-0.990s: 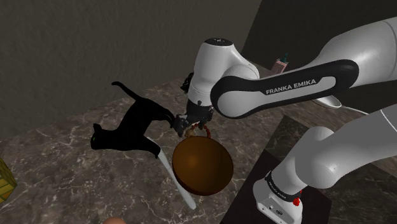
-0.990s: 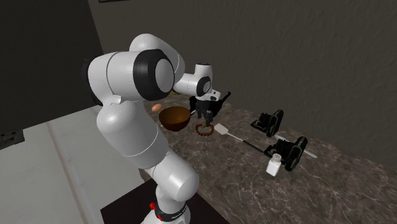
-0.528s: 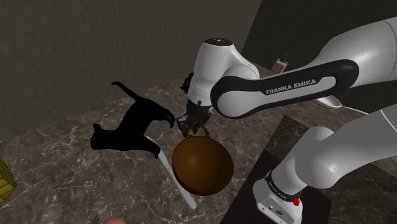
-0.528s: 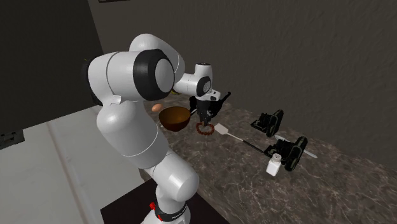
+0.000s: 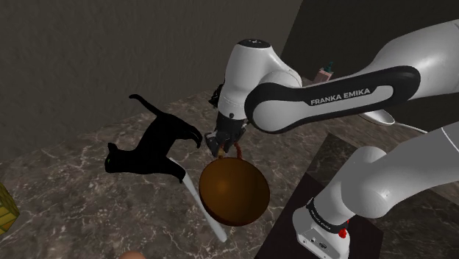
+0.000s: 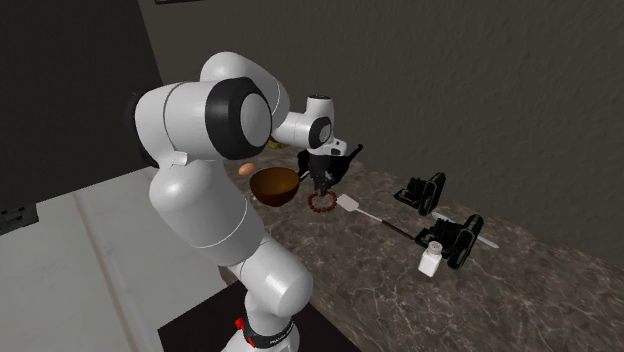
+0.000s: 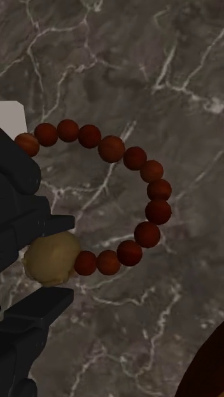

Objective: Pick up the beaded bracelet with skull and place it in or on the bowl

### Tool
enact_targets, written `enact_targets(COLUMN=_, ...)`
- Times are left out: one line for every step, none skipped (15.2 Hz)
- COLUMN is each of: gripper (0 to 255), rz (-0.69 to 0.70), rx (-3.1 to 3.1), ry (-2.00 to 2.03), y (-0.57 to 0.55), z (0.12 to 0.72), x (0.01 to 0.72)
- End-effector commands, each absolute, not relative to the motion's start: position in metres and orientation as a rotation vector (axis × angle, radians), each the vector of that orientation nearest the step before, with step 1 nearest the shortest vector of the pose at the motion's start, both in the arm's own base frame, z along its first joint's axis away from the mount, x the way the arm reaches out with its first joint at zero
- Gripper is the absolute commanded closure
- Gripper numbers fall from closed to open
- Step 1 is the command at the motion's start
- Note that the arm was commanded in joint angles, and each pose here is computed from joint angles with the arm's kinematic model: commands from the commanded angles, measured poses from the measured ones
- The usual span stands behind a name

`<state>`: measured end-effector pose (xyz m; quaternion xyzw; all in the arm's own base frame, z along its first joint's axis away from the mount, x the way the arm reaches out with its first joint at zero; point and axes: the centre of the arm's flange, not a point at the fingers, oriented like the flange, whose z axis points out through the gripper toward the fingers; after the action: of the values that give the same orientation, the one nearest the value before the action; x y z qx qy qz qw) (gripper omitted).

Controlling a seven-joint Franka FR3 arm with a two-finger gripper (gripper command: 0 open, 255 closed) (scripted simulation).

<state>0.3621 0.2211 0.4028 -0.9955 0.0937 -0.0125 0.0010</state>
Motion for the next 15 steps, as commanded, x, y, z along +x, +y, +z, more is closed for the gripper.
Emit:
enact_targets(gripper=255, rz=-0.039, rx=-3.125, ry=0.294, y=0.222, z=0.414, x=0.362)
enact_targets(gripper=255, rz=-0.039, rx=-3.125, ry=0.294, y=0.222, z=0.419, x=0.362)
enact_targets(gripper=255, rz=-0.039, rx=-3.125, ry=0.294, y=0.222, z=0.424, x=0.362)
enact_targets(gripper=255, rz=-0.039, rx=-3.125, ry=0.294, y=0.222, z=0.430, x=0.362)
enact_targets(gripper=255, rz=-0.039, rx=-3.125, ry=0.294, y=0.222, z=0.435, x=0.362)
enact_targets(gripper=255, rz=-0.039, rx=-3.125, ry=0.294, y=0.222, z=0.440, x=0.362)
enact_targets(gripper=255, rz=-0.039, rx=-3.125, ry=0.294, y=0.222, z=0.445, x=0.362)
enact_targets(gripper=255, rz=-0.039, rx=-3.125, ry=0.294, y=0.222, z=0.451, x=0.362)
enact_targets(gripper=255, rz=-0.039, rx=-3.125, ry=0.294, y=0.222, z=0.456, x=0.362)
enact_targets(gripper=255, rz=-0.039, rx=-3.125, ry=0.294, y=0.222, z=0.461, x=0.362)
enact_targets(gripper=255, rz=-0.039, rx=-3.125, ry=0.294, y=0.222, z=0.467, x=0.362)
enact_targets(gripper=255, rz=-0.039, rx=-3.125, ry=0.294, y=0.222, z=0.472, x=0.362)
enact_targets(gripper=255, rz=-0.039, rx=-3.125, ry=0.294, y=0.222, z=0.477, x=0.362)
enact_targets(gripper=255, rz=-0.039, rx=-3.125, ry=0.294, y=0.222, z=0.482, x=0.362)
enact_targets(gripper=255, rz=-0.039, rx=-3.125, ry=0.294, y=0.222, z=0.488, x=0.362)
